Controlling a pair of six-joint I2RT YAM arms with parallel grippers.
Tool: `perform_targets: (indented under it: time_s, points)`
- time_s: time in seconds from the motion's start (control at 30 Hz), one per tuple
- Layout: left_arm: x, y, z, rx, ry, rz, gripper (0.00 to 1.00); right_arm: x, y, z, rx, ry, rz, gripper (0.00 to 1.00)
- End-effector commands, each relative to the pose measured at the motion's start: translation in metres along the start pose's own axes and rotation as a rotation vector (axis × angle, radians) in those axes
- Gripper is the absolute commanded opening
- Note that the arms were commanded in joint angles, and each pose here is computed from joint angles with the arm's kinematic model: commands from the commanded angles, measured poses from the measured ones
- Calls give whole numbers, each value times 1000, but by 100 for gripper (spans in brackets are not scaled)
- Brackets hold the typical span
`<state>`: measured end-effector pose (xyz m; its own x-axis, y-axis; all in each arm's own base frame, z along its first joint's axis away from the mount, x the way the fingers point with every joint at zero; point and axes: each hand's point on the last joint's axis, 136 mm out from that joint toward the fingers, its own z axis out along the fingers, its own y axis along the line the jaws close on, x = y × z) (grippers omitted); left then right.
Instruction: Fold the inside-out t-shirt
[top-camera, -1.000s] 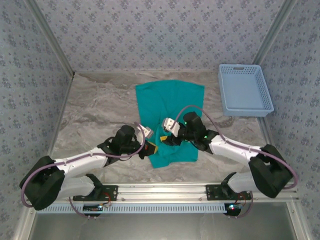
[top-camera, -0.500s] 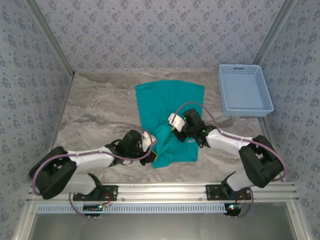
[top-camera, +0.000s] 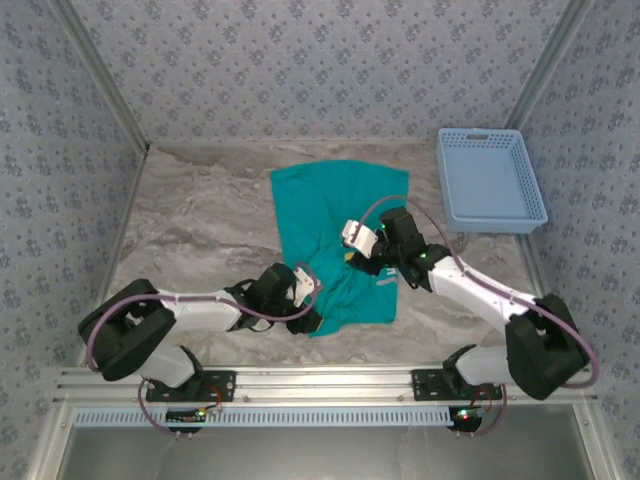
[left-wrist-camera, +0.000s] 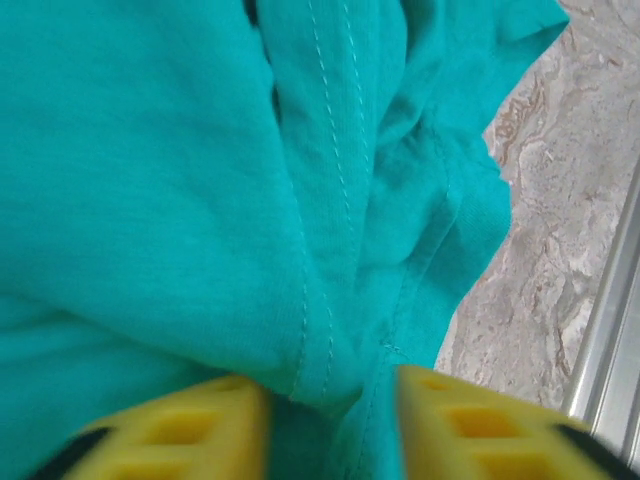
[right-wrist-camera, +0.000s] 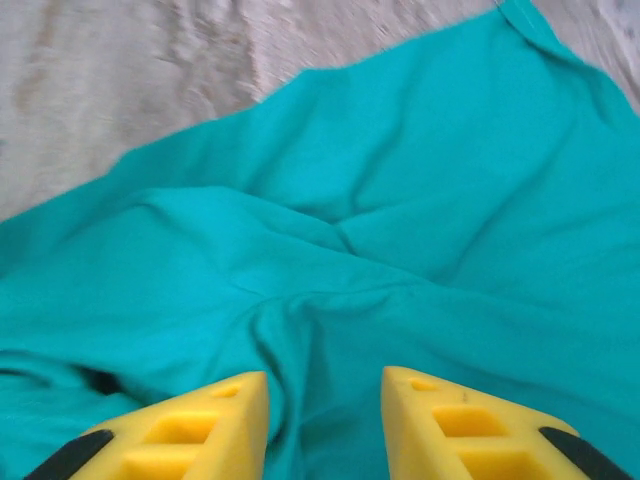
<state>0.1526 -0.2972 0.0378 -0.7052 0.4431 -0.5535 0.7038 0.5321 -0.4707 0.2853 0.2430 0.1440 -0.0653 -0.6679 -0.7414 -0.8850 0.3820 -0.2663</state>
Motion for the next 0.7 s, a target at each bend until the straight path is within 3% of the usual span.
perform_targets:
  time_s: [0.0,0.23,0.3,0.43,0.53,0.63,0.67]
  points:
    - [-19,2,-13,-55,-31,23,49,11,33,0,-135,55,-80,37]
    - [-66,29,-18,-136,-97,57,55,17,48,9,-159,58,-112,38]
    - [-78,32,-10,-88,-97,35,55,26,38,8,-120,25,-106,37]
    - [-92,16,9,54,-85,40,57,10,21,-10,-94,-115,-69,37]
    - [-93,22,19,19,-49,63,57,-9,31,-25,-130,-288,-130,38]
    - [-94,24,24,7,-15,73,55,-10,47,-28,-162,-361,-214,39]
    - [-95,25,24,4,-9,76,50,-10,51,-28,-171,-367,-244,39]
